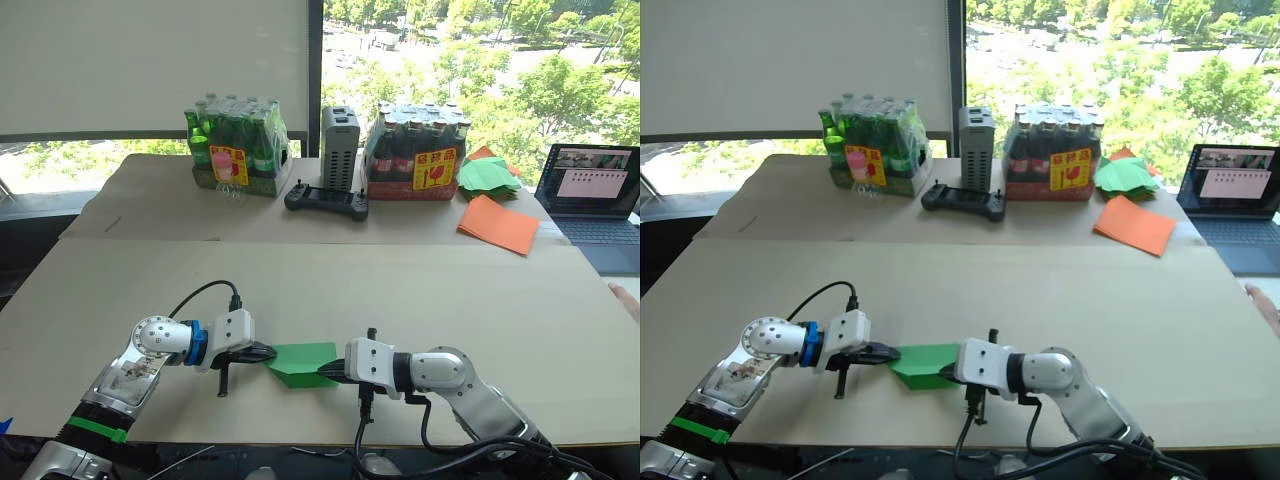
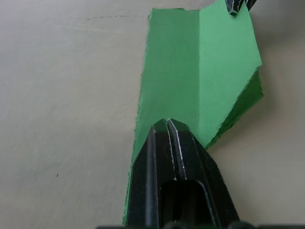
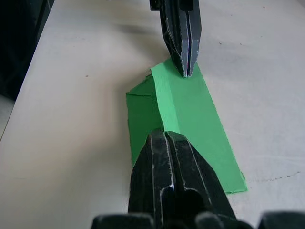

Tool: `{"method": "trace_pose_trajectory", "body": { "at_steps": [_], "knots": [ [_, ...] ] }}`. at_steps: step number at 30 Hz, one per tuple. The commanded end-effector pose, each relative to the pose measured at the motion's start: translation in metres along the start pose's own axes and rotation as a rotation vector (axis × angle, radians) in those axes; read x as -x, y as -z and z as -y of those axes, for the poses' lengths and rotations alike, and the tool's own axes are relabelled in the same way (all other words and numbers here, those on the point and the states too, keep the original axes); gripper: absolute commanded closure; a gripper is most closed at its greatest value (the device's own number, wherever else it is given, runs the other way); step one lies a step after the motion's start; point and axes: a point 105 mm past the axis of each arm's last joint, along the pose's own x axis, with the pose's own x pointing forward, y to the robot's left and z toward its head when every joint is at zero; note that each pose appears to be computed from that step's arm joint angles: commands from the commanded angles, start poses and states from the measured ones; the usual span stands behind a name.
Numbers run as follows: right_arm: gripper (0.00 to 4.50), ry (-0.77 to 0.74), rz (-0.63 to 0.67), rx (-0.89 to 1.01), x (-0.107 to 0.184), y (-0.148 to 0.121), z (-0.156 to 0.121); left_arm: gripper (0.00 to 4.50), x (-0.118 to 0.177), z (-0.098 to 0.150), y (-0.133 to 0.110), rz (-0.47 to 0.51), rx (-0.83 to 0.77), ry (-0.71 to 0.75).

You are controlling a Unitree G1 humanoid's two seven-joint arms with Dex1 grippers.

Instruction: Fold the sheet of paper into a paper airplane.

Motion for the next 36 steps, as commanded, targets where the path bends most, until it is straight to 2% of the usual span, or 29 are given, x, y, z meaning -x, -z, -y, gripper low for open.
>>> {"method": "trace_pose_trajectory", "body": {
  "at_steps": [1, 8, 17, 26, 31, 33, 36],
  "knots": [
    [4.48, 0.008, 0.026, 0.036, 0.000, -0.007, 0.003, 4.50, 0.002, 0.005, 0.010, -0.047, 0.023, 0.011],
    [4.48, 0.007, 0.063, -0.035, 0.000, -0.019, 0.015, 4.50, 0.002, 0.005, 0.010, -0.049, 0.016, 0.012],
    [4.48, 0.002, -0.056, -0.132, -0.007, 0.000, 0.030, 4.50, 0.001, 0.007, 0.009, -0.045, 0.016, 0.015],
    [4.48, -0.009, -0.146, -0.236, -0.020, 0.023, 0.024, 4.50, 0.007, 0.004, 0.006, -0.045, 0.015, -0.012],
    [4.48, -0.002, -0.162, -0.253, -0.023, 0.028, 0.023, 4.50, 0.017, -0.011, -0.010, -0.003, 0.005, -0.066],
    [4.48, -0.002, -0.165, -0.250, -0.023, 0.029, 0.023, 4.50, 0.024, -0.019, -0.029, 0.048, 0.005, -0.079],
    [4.48, -0.003, -0.170, -0.249, -0.024, 0.030, 0.022, 4.50, 0.026, -0.019, -0.052, 0.128, 0.039, -0.046]
  ]
}}
